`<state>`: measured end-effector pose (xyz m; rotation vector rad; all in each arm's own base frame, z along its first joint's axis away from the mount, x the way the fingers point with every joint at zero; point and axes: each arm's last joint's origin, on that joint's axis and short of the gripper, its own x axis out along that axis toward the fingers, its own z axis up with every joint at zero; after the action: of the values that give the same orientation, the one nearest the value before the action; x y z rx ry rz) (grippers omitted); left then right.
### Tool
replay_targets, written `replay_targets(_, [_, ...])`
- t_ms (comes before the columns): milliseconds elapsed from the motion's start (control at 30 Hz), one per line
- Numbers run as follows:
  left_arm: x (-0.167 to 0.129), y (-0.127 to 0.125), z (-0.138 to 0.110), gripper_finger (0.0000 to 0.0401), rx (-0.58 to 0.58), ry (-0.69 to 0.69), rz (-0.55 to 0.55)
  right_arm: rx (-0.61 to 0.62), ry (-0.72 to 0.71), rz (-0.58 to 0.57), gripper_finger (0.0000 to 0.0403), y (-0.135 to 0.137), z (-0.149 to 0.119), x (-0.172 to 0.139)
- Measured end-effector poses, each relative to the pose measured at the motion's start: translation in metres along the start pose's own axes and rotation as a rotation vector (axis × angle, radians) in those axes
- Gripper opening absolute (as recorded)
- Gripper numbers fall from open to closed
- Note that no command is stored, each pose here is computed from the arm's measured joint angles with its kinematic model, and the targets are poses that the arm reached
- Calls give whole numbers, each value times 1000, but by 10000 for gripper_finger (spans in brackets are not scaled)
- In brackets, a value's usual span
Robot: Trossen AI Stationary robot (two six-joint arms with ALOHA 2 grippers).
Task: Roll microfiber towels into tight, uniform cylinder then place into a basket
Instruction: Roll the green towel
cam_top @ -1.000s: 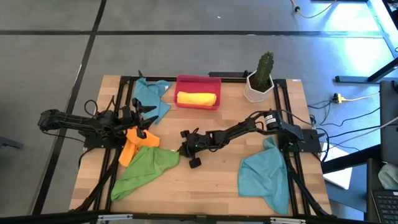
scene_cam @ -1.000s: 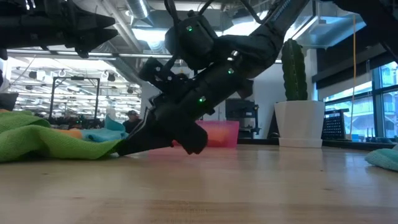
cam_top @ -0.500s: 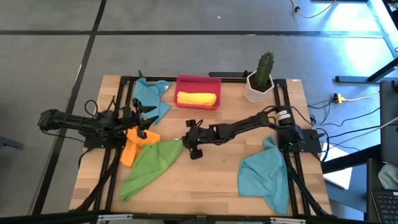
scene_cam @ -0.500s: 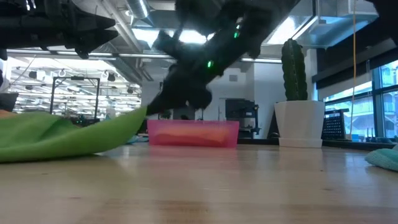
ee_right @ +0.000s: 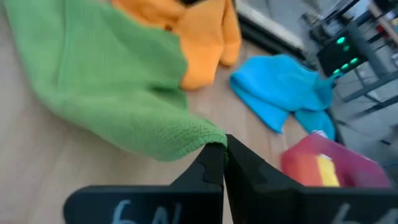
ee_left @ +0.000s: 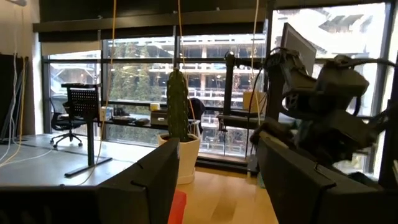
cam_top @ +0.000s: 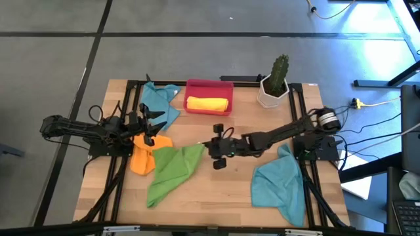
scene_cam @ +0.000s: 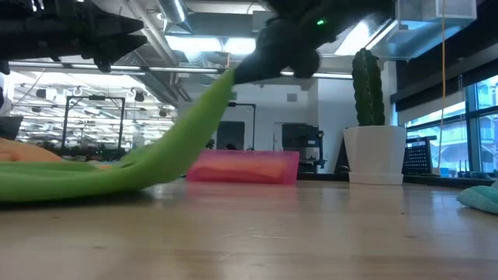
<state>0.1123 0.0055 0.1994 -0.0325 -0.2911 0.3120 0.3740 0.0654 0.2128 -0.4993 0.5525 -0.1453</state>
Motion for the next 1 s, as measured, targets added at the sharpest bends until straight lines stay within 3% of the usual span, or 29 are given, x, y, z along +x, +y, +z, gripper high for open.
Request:
replay_targets(167, [0,-1,3,206,-124,-27,-29,46,-43,-52,3,-9,-12,-23])
replay_targets(467, [2,-8,-8,206,-137,84,-224,97,-61,-104,3,-22,-35,-27])
replay_targets(700, [22,-22,-17,206,-58,289,-170,124,-66,-91,3,-27,-36,-25])
replay_targets(1000, [73,-72,-17,206,139,573,-144,114,-45,-82,3,-26,-38,-25])
